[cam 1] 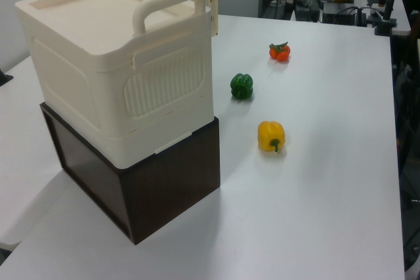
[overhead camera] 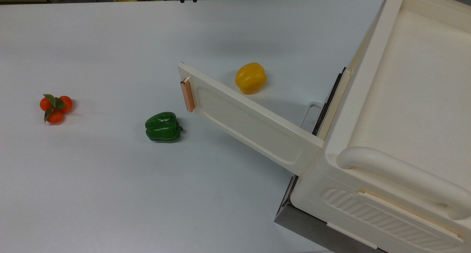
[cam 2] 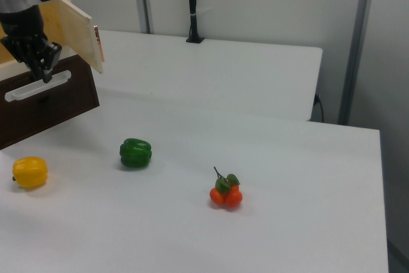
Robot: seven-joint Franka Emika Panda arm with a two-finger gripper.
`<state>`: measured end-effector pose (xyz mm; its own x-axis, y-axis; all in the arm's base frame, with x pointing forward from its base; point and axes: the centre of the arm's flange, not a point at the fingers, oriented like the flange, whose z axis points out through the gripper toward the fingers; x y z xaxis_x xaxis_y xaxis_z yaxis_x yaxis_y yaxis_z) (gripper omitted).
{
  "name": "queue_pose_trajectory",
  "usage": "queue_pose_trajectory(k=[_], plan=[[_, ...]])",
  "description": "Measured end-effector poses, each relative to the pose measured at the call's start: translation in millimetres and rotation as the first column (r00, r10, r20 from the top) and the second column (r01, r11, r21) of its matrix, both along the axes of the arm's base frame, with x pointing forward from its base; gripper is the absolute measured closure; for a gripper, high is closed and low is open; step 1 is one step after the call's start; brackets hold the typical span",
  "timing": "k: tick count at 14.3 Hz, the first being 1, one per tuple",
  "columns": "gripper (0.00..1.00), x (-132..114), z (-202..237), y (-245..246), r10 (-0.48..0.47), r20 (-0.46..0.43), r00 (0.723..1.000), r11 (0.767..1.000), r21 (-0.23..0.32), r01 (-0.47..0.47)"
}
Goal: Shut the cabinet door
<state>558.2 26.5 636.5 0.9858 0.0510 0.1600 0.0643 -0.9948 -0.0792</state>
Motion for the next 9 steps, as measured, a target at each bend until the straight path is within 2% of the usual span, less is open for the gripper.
queue_pose_trajectory(k=[1, 2, 3, 5, 9], plan=[[0.81, 0.0, 0.0, -0.3, -0.001, 0.000, 1.000, 1.000, 0.000, 0.001], [0.93, 0.0, 0.0, -0.7, -0.001, 0.000, 1.000, 1.000, 0.000, 0.001], [0.99, 0.1, 0.1, -1.0, -0.002, 0.000, 1.000, 1.000, 0.000, 0.002], [0.99, 0.4, 0.6, -1.3, -0.003, 0.004, 1.000, 1.000, 0.001, 0.003], [0.99, 7.3, 8.4, -1.2, -0.017, 0.078, 0.997, 0.999, 0.033, 0.015]])
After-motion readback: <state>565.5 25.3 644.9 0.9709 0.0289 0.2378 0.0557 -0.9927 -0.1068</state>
